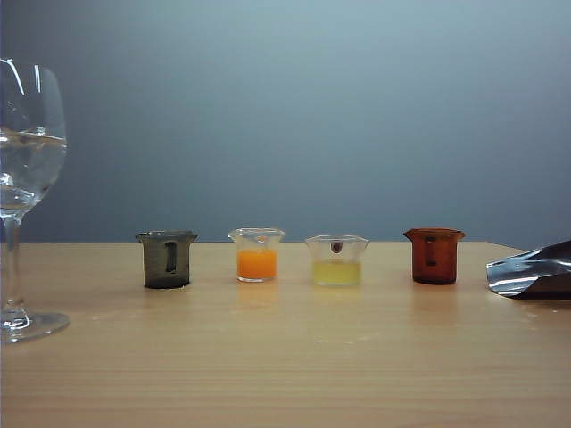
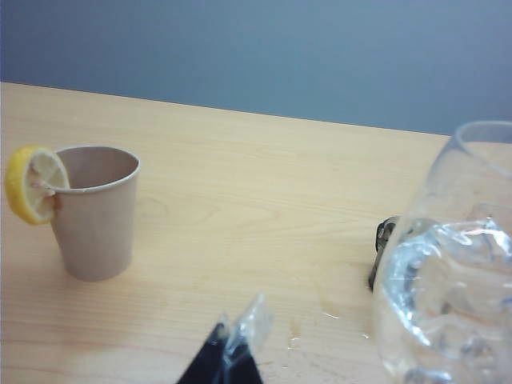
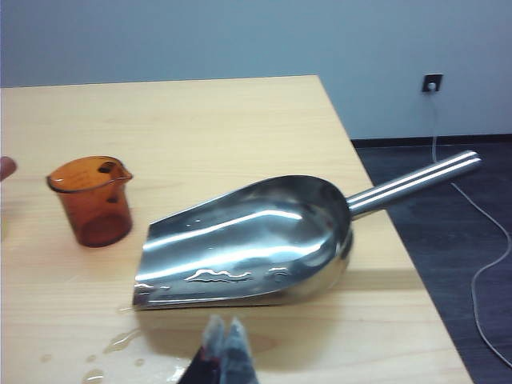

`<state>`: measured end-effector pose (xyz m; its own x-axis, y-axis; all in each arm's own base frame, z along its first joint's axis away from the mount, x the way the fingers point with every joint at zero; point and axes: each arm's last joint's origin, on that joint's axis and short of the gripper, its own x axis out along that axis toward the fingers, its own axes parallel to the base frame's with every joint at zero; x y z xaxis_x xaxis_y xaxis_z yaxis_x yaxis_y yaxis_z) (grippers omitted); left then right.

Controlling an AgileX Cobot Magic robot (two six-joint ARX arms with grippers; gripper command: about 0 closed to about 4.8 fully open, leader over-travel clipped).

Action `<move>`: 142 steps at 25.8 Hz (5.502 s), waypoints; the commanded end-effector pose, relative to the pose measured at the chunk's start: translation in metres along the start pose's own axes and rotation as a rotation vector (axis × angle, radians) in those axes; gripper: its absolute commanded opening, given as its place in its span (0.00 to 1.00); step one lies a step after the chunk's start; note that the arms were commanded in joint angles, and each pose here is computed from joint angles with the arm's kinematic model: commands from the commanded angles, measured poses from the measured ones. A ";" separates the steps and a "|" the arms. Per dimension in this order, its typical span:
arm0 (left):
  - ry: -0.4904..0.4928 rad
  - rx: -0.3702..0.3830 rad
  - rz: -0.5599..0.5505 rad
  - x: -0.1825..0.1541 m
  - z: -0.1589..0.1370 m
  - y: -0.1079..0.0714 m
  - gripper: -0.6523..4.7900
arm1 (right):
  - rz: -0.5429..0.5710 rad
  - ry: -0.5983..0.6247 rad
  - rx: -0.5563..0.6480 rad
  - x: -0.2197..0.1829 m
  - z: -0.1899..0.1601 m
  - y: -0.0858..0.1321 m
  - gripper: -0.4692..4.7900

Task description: Pick up the second measuring cup from the left, pour the orange juice inside into the goblet, and finally put the measuring cup back in its original place.

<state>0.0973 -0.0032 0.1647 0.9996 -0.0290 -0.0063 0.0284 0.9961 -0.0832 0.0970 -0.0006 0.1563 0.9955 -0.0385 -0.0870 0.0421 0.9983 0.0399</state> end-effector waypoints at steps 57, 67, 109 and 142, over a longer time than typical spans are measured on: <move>0.345 0.196 -0.477 0.026 0.178 -0.070 0.11 | 0.448 0.098 0.044 0.098 0.025 0.244 0.07; 0.412 0.209 -0.465 0.024 0.172 -0.069 0.11 | 0.438 0.157 0.079 0.137 -0.006 0.295 1.00; 0.560 0.233 -0.457 0.018 0.159 -0.065 0.11 | 0.282 0.251 0.069 0.257 -0.035 0.321 0.55; 0.468 0.181 -0.200 -0.015 0.185 -0.045 0.11 | 0.980 0.173 -0.167 0.159 0.151 0.318 0.31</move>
<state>0.0816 -0.0331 0.3504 0.8500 -0.2333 -0.4723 0.2827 0.9586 0.0353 0.2871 0.2990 0.2938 0.5717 0.7739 -0.2723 -0.7900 0.6089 0.0718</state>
